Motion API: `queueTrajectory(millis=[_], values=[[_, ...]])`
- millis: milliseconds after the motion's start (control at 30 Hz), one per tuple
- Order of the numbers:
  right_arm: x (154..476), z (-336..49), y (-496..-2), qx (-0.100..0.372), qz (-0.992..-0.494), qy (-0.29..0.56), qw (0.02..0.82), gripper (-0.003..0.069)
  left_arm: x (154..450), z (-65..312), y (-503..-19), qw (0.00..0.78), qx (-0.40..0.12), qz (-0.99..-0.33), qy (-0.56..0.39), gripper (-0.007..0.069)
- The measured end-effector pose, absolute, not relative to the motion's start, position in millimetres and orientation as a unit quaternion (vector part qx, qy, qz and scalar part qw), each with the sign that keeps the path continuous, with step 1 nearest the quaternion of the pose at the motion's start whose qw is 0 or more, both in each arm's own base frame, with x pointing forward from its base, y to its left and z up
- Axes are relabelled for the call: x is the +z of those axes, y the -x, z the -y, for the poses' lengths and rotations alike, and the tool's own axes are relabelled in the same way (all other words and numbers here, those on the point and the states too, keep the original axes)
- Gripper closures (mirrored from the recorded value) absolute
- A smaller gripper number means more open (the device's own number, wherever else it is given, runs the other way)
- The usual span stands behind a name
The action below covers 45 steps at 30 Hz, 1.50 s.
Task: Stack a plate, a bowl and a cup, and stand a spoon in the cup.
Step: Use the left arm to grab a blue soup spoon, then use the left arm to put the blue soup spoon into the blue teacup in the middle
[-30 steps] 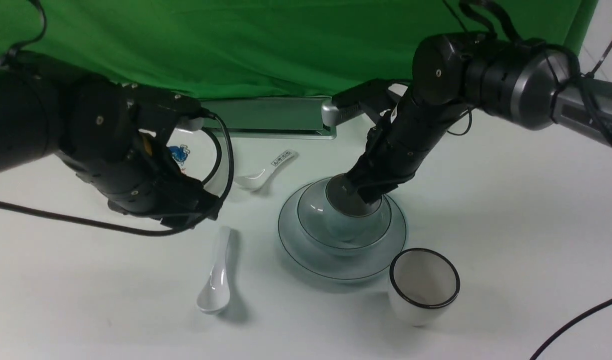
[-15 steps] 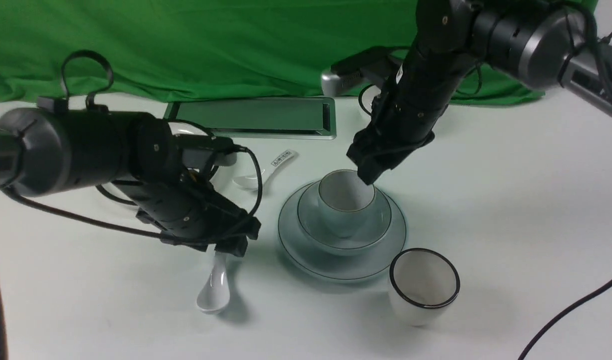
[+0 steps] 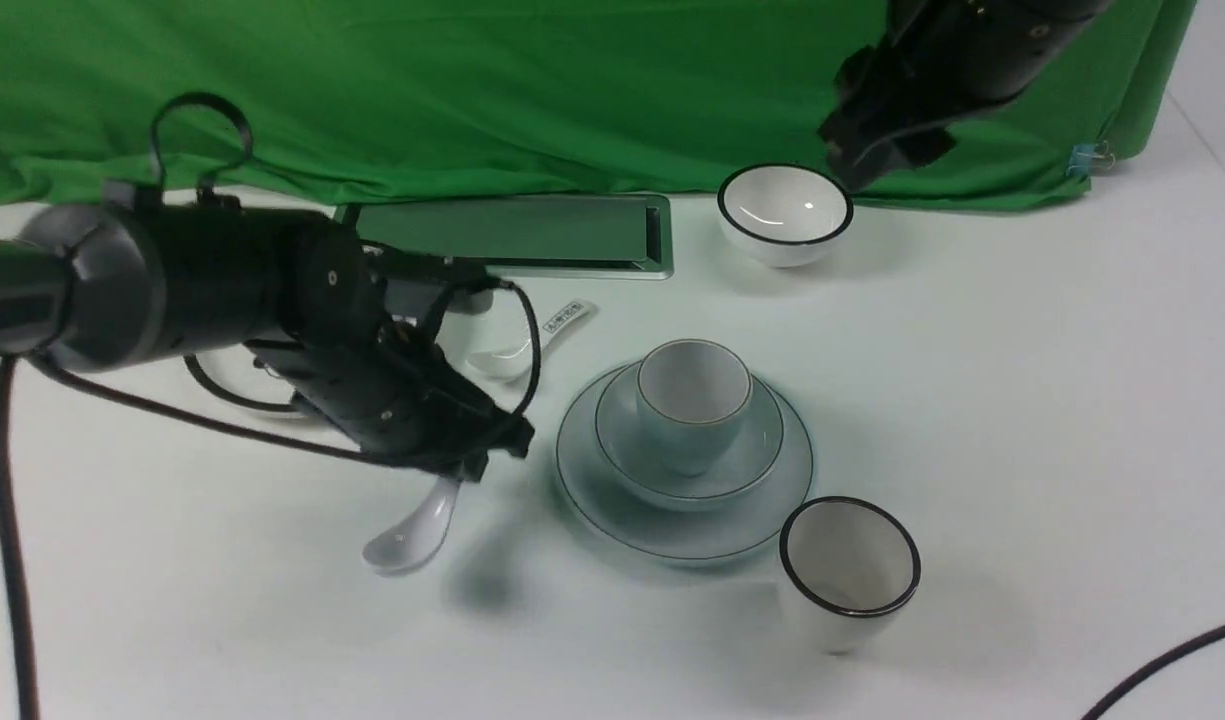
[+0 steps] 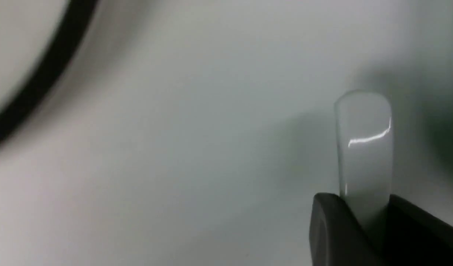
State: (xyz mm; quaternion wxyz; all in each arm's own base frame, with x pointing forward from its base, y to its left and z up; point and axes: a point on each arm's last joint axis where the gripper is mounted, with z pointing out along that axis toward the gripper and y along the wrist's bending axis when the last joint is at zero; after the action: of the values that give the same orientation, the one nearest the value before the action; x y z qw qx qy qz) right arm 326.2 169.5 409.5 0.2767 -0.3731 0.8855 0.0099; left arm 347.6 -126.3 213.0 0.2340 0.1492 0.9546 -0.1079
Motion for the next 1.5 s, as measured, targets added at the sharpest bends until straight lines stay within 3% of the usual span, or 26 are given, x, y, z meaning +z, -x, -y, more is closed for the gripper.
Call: queueTrajectory(millis=[133,267,400,567,967,1133,1300,1333,1500], values=[[431,-147,-290,-0.004,-0.880,0.370,0.296,0.0358,279,152,-341,0.372,-0.144,-0.901,-0.172,0.0550],[435,-136,-270,-0.004,-0.878,0.368,0.307,0.0372,301,180,-336,0.457,-0.176,-0.854,-0.174,0.0550],[436,-127,-252,-0.003,-0.875,0.365,0.319,0.0381,299,216,-335,0.524,-0.187,-0.807,-0.199,0.0550],[426,-122,-244,-0.004,-0.881,0.364,0.301,0.0385,275,245,-343,0.579,-0.165,-0.761,-0.241,0.0550],[407,-120,-239,-0.007,-0.895,0.365,0.257,0.0385,223,252,-363,0.566,-0.152,-0.777,-0.230,0.0545],[407,-120,-239,-0.006,-0.895,0.364,0.257,0.0385,221,250,-361,0.540,-0.154,-0.794,-0.233,0.0463],[406,-119,-238,-0.007,-0.896,0.365,0.251,0.0385,252,237,-344,0.493,-0.158,-0.819,-0.248,0.0366],[406,-119,-238,-0.007,-0.897,0.365,0.250,0.0385,277,227,-332,0.483,-0.161,-0.822,-0.256,0.0344],[411,-116,-230,-0.002,-0.895,0.360,0.265,0.0385,341,179,-280,0.412,-0.150,-0.855,-0.278,0.0357]])
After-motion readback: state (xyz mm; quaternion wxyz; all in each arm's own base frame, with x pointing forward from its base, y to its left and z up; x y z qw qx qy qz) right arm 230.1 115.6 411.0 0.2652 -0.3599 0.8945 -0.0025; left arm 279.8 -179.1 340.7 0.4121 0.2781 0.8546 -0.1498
